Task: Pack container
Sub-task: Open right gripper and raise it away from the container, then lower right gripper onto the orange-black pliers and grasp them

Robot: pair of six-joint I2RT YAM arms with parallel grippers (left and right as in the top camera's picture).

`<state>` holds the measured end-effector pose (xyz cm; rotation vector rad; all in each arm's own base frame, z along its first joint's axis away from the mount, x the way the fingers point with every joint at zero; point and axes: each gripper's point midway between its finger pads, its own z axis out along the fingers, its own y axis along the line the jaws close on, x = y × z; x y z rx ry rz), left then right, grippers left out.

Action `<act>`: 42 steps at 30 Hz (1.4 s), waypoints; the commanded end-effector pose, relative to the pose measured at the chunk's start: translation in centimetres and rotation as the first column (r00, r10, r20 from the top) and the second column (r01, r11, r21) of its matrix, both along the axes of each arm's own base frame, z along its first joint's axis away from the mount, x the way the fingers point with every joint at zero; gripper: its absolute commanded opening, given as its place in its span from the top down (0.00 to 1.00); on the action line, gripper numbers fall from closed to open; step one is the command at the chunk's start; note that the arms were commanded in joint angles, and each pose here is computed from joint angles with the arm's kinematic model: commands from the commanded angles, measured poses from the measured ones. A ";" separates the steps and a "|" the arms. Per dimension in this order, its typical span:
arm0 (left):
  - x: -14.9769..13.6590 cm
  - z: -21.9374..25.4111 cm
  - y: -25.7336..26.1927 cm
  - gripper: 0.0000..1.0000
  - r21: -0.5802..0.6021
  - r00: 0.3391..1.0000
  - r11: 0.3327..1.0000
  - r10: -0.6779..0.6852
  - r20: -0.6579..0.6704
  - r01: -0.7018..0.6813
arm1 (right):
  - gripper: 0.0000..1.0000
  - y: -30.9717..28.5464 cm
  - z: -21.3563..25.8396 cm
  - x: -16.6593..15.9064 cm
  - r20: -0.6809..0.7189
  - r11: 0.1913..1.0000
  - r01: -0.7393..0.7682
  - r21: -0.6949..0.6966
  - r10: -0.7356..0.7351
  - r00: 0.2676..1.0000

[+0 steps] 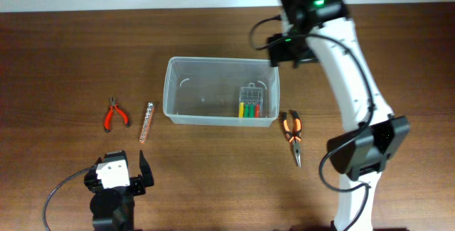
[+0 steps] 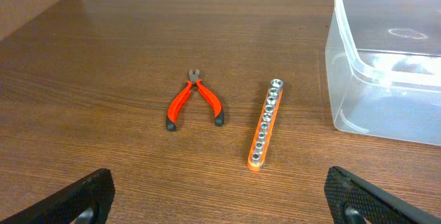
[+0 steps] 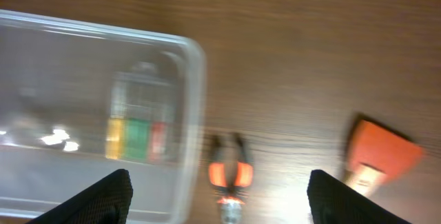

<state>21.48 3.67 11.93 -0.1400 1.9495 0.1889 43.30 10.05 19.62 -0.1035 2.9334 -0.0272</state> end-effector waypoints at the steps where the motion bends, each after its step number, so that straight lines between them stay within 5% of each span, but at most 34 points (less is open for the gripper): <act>1: 0.0 -0.1 0.1 0.01 0.016 1.000 1.000 -0.005 0.000 0.005 | 0.18 -3.3 1.2 0.0 0.009 0.997 -0.056 -0.046 0.056 0.998; 30: 0.0 -0.1 0.1 0.01 0.017 1.000 1.000 -0.005 0.000 0.005 | 0.11 -4.0 10.8 -1.0 0.298 0.992 -0.098 -0.074 0.116 0.948; 35: 0.0 -0.1 0.1 0.01 0.016 1.000 1.000 -0.005 0.000 0.005 | 0.07 -4.7 8.8 -1.3 0.241 0.988 -0.119 -0.098 0.140 0.960; 42: 0.0 -0.1 0.1 0.01 0.017 1.000 1.000 -0.005 0.000 0.005 | 0.06 -7.6 -0.8 -1.7 0.061 0.998 -0.030 -0.058 0.033 0.998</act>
